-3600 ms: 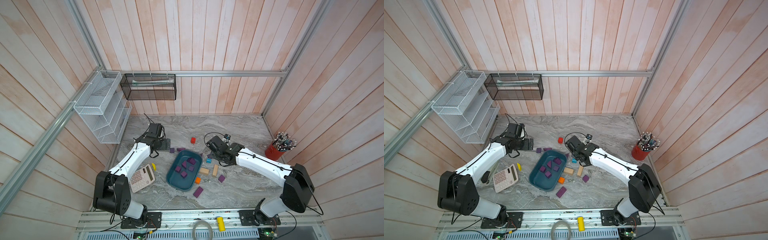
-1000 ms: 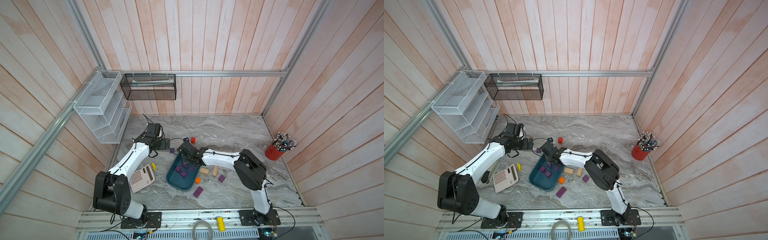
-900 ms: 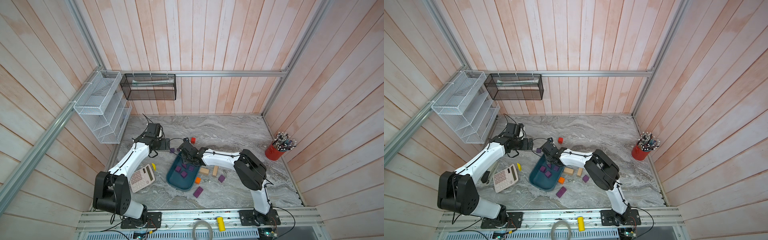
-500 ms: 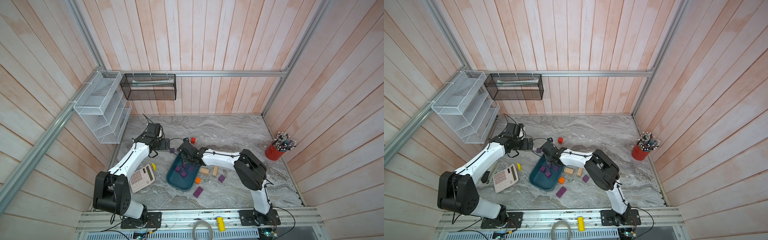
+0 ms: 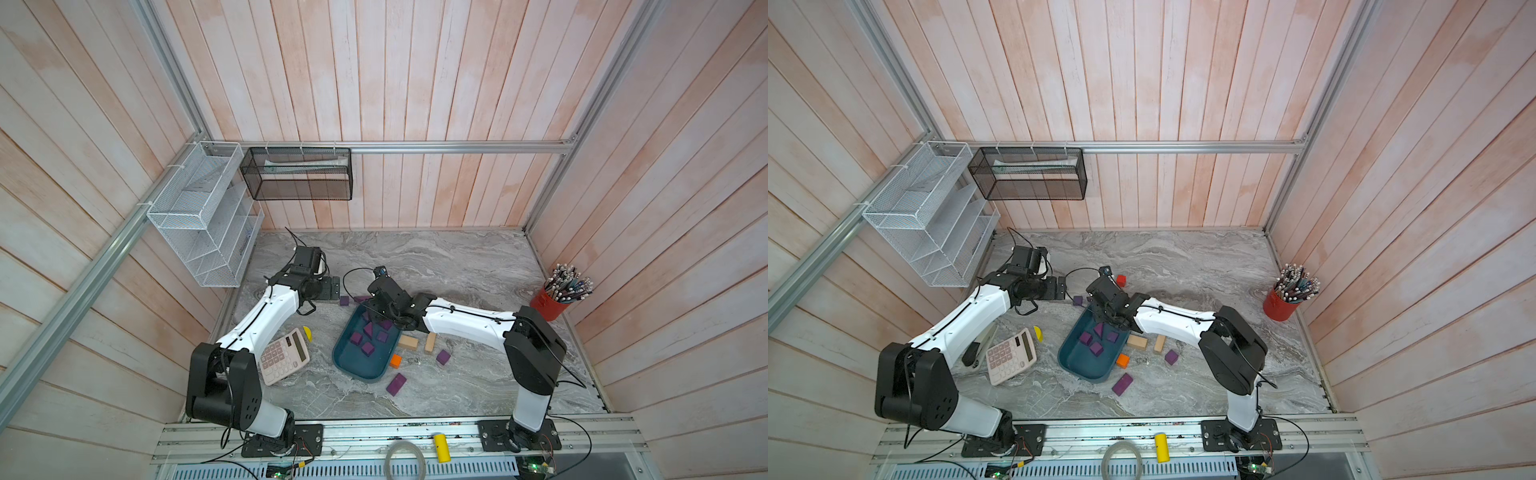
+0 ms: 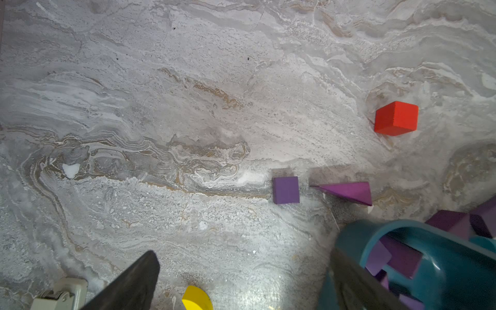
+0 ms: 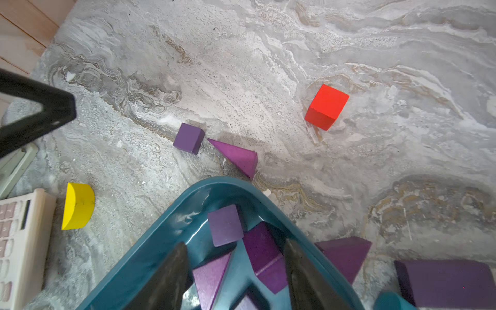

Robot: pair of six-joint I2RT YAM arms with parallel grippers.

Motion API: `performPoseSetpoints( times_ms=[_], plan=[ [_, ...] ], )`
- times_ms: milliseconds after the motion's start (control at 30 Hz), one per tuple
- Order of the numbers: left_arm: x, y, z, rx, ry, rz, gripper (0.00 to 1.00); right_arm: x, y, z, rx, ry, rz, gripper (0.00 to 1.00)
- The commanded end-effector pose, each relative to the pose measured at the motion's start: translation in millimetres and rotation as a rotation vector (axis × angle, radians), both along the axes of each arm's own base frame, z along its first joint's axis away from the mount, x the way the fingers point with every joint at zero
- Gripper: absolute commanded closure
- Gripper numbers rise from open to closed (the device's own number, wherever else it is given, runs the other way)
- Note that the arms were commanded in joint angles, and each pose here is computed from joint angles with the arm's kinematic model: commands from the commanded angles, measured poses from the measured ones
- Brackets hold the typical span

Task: Pick purple bricks into the storage bin
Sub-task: Place the building block in the storage box, then pick up the building block from the center of the board.

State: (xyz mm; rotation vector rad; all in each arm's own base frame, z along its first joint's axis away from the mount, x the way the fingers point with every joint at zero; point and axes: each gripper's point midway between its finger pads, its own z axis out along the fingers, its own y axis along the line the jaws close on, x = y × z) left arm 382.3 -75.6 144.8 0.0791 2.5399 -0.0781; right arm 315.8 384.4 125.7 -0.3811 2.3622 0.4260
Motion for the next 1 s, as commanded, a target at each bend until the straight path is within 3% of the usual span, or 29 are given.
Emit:
performPoseSetpoints(
  times_ms=[0, 400, 600, 967],
  plan=[
    [2, 0, 8, -0.012, -0.01, 0.005, 0.0, -5, -12, 11, 0.01, -0.029, -0.011, 0.39],
    [4, -5, -6, -0.024, 0.03, 0.014, 0.01, -21, -101, 43, 0.004, -0.194, -0.189, 0.4],
    [5, -20, -25, -0.011, 0.089, -0.005, 0.02, -25, -139, 34, -0.052, -0.158, -0.256, 0.4],
    [7, -33, -59, 0.046, 0.238, 0.019, 0.08, -35, -171, 16, -0.005, -0.122, -0.279, 0.41]
  ],
)
